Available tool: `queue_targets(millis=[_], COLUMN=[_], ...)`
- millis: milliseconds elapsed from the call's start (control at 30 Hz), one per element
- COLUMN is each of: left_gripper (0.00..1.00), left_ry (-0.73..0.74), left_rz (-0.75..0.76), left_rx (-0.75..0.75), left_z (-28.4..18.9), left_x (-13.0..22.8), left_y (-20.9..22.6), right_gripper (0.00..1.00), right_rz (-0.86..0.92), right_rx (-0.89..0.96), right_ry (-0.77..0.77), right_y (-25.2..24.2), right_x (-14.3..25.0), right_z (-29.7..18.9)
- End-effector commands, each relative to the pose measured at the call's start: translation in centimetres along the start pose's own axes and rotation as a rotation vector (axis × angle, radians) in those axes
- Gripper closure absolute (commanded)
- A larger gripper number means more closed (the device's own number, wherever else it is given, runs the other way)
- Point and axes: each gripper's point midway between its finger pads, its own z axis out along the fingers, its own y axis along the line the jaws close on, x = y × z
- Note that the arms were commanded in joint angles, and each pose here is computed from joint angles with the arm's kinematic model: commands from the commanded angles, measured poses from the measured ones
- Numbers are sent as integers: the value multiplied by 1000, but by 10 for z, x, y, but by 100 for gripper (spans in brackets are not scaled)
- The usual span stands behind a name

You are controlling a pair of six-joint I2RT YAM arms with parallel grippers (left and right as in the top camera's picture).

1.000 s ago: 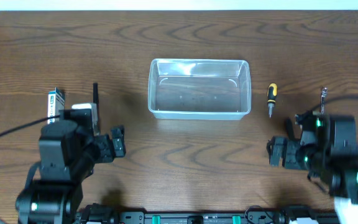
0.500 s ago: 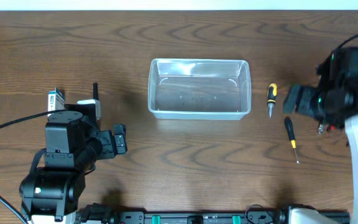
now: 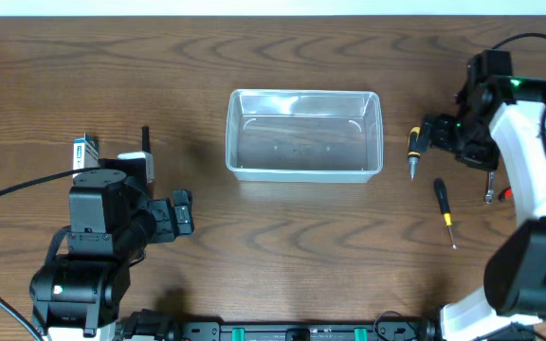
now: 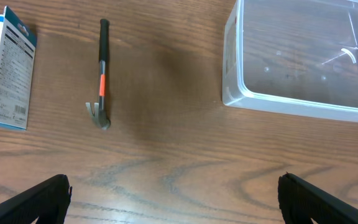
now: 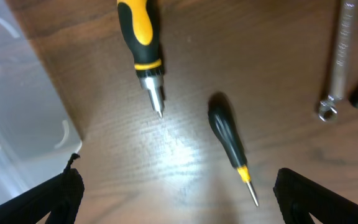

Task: Pack container
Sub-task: 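Move the right gripper over the yellow-black screwdriver, then lower the right gripper and close it on the screwdriver handle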

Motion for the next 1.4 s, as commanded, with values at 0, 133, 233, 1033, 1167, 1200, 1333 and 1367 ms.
queue_targets(millis=[0, 133, 233, 1033, 1167, 1200, 1333, 1367], left_gripper=[2, 2, 2, 2, 2, 2, 2, 2], left_ry=[-22, -17, -8, 1, 1, 1, 1, 1], left_rz=[-7, -7, -8, -8, -8, -8, -8, -8], left_rx=[-4, -4, -6, -8, -8, -8, -8, -8], left_z=[-6, -6, -5, -5, -5, -5, -5, -5], left_x=[-6, -5, -3, 0, 0, 0, 0, 0], left_y=[0, 0, 0, 1, 1, 1, 1, 1], right_gripper=[1, 1, 1, 1, 5, 8, 16, 19], right_rz=[-24, -42, -54, -187, -186, -182, -166, -165], right_rx=[22, 89, 89, 35, 36, 37, 23, 18], right_ry=[20, 23, 27, 82, 86, 88, 97, 99], right_y=[5, 2, 8, 35, 35, 35, 37, 38], right_x=[-5, -13, -18, -28, -27, -27, -24, -24], right_z=[16, 37, 54, 139, 139, 139, 138, 138])
